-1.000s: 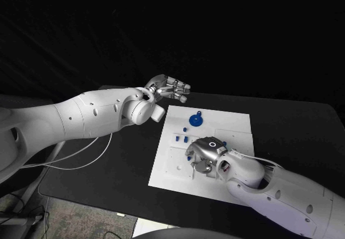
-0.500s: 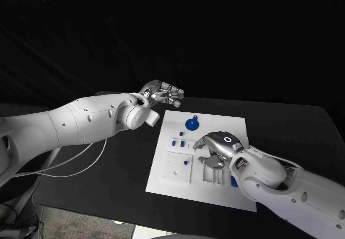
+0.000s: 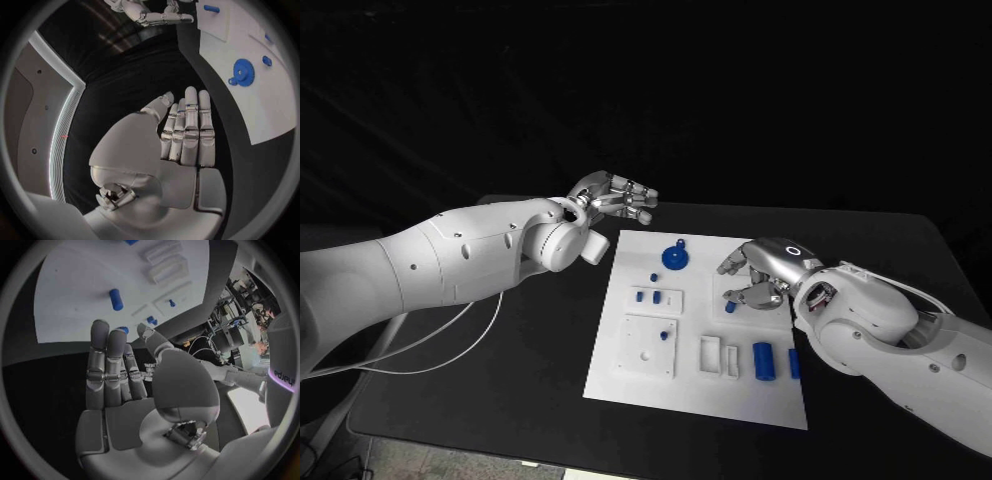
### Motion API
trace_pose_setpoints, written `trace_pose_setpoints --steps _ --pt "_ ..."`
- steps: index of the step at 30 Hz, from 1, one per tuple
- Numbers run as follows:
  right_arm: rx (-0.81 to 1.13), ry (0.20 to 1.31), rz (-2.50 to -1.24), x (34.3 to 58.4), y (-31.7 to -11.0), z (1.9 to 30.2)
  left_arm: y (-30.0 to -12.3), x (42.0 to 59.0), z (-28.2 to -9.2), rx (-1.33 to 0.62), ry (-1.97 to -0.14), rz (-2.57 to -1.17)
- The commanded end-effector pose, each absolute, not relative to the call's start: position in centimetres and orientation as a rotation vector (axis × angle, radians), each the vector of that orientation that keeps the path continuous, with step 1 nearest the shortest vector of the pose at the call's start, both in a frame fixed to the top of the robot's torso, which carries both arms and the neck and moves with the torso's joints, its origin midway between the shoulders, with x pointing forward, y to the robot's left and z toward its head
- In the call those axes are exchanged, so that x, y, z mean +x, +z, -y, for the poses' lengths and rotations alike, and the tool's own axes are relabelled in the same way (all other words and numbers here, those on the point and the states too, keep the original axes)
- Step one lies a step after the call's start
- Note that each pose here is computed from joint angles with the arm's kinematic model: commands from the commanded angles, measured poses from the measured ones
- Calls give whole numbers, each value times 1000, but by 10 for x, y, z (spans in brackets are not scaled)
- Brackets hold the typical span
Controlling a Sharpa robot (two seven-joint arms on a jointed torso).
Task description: Assemble the parts on the task board
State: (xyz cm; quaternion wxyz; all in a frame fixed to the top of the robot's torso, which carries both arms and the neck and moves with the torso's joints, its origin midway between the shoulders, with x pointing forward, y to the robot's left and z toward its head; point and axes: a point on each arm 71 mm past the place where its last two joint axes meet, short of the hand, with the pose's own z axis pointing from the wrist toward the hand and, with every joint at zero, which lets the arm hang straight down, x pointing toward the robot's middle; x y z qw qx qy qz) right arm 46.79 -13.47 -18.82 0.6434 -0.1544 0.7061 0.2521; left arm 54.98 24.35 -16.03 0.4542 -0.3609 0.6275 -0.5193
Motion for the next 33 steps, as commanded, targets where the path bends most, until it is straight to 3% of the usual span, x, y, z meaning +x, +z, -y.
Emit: trace_pose_setpoints --steps 1,15,33 --pt "-379 533 -1709 470 -196 138 -159 550 -241 -884 -1305 -1554" --pt "-424 465 -1802 475 -217 137 -160 550 -243 -885 -1307 -1563" --pt "-445 472 -1796 473 -228 130 -160 550 -244 -885 -1308 -1566"
